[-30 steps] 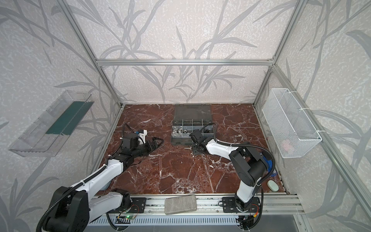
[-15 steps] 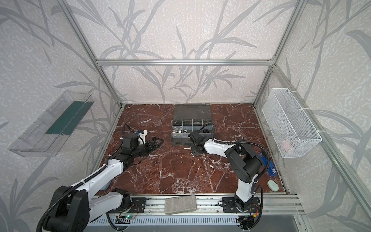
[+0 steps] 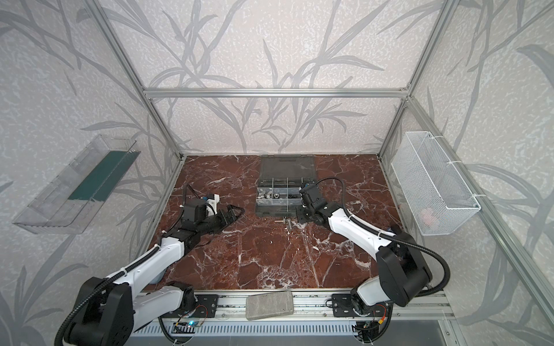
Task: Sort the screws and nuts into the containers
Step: 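Lift the black bolt with the right gripper over the compartment, then open the right gripper to drop the black bolt into the compartment, then move the right gripper down to the silver bolts by the box, then close the right gripper on a silver bolt head, then lift the silver bolt with the right gripper over the silver-nut compartment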
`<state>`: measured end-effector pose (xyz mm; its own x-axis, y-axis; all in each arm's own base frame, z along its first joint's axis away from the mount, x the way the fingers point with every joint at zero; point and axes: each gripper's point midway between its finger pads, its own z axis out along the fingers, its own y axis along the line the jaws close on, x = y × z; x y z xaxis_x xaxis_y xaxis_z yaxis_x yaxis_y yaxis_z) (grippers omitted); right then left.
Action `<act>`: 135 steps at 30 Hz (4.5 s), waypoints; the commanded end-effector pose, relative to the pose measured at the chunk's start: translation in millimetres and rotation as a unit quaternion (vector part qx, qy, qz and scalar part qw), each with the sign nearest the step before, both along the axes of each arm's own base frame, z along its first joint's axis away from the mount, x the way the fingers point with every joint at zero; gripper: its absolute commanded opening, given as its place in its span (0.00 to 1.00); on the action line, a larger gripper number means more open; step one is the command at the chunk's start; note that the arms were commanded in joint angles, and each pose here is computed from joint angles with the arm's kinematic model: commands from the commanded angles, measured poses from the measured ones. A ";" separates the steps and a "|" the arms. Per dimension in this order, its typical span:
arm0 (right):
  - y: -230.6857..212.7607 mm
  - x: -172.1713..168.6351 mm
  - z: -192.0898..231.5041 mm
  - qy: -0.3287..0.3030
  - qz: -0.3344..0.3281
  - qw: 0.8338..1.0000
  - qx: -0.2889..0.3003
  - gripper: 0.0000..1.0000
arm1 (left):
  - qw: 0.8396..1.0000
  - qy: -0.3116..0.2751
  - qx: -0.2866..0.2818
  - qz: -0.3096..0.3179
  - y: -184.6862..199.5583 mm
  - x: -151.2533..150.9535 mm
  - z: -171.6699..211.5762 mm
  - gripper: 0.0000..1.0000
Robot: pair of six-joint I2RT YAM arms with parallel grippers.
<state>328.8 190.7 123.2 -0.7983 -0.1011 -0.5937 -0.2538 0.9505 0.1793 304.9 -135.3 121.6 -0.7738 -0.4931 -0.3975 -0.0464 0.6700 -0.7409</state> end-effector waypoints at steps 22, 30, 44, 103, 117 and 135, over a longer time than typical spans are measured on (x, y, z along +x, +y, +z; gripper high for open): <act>-44.2 110.3 -7.9 0.062 -0.028 0.997 0.026 0.01 | 1.000 -0.006 0.010 0.008 4.0 10.4 7.3 0.99; -43.4 116.6 -22.9 0.075 -0.027 0.997 0.018 0.03 | 1.000 -0.008 0.012 0.007 4.0 10.8 8.2 0.99; -42.7 119.4 -30.1 0.084 -0.025 0.996 0.013 0.24 | 1.000 -0.007 0.010 0.006 3.9 9.2 5.0 0.99; 64.9 -13.6 -103.2 0.095 0.119 0.985 -0.076 0.36 | 1.000 -0.004 0.004 0.006 6.0 7.1 -1.3 0.99; 70.2 -17.0 -77.8 0.087 0.131 0.986 -0.053 0.02 | 1.000 -0.004 0.005 0.008 7.7 5.9 -2.0 0.99; 84.1 7.0 14.8 0.019 0.204 0.979 -0.021 0.00 | 1.000 -0.006 0.004 0.011 10.8 4.5 -1.6 0.99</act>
